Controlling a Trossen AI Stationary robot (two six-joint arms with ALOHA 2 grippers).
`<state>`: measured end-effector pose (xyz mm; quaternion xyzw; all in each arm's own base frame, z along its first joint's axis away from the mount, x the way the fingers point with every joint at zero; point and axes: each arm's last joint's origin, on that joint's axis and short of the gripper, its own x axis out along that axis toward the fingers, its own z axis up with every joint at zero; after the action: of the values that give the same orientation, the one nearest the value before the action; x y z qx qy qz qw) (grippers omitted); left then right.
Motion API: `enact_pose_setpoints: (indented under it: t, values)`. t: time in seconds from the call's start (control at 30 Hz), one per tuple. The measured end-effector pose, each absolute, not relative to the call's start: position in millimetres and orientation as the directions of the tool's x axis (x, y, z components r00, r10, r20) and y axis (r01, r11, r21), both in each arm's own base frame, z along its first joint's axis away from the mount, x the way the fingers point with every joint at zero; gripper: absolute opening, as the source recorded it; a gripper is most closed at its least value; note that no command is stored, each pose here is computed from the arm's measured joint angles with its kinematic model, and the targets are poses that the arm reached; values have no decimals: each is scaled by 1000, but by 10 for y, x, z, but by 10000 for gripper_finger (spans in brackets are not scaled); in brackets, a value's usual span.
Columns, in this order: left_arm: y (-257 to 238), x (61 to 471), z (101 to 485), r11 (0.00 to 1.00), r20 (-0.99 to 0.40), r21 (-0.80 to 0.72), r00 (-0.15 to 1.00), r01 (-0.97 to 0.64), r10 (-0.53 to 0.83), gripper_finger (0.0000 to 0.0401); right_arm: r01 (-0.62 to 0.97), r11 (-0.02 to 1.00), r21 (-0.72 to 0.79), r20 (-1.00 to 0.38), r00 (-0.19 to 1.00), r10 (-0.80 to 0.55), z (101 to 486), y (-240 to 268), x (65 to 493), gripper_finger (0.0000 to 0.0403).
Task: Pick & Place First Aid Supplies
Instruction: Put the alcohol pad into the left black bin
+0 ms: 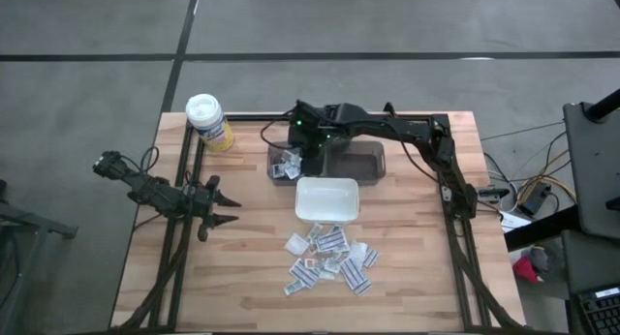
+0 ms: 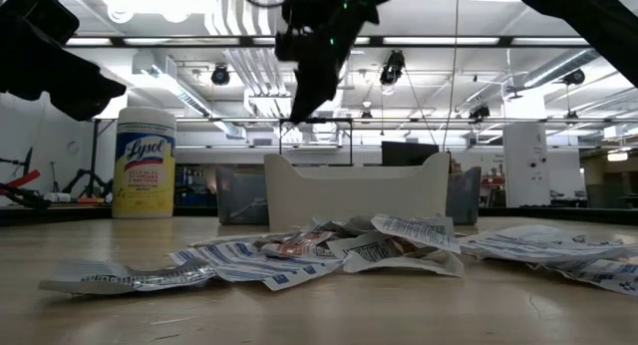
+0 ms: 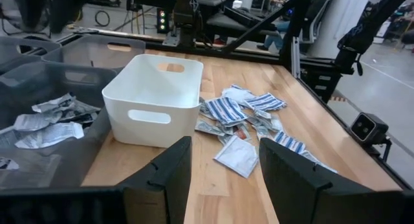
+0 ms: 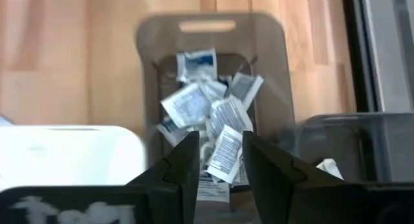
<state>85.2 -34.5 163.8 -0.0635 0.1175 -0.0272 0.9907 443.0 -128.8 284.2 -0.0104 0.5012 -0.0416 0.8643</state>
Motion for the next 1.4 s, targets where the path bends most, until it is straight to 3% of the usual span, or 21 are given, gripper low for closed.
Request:
enact_pose_setpoints:
  t: [0.27, 0.57, 0.9, 1.23, 1.4]
  values:
    - [-347, 852, 1638, 990, -230, -134, 970, 45, -75, 177, 82, 997, -5, -895, 444, -41, 3231, -963, 4342, 93]
    - [-350, 852, 1638, 989, -231, -137, 969, 54, -84, 177, 67, 996, 59, -953, 300, 36, 3226, -296, 4271, 55]
    - [-362, 850, 1636, 986, -235, -137, 964, 96, -126, 177, 22, 994, 106, -955, 281, 95, 3226, 648, 4227, 13]
    - [-362, 850, 1636, 986, -235, -138, 964, 97, -127, 177, 10, 991, 132, -964, 232, 126, 3215, 1308, 4039, 8]
    - [-362, 850, 1636, 986, -235, -138, 964, 97, -128, 177, 36, 997, 63, -988, 141, 57, 3192, 1437, 3884, 8]
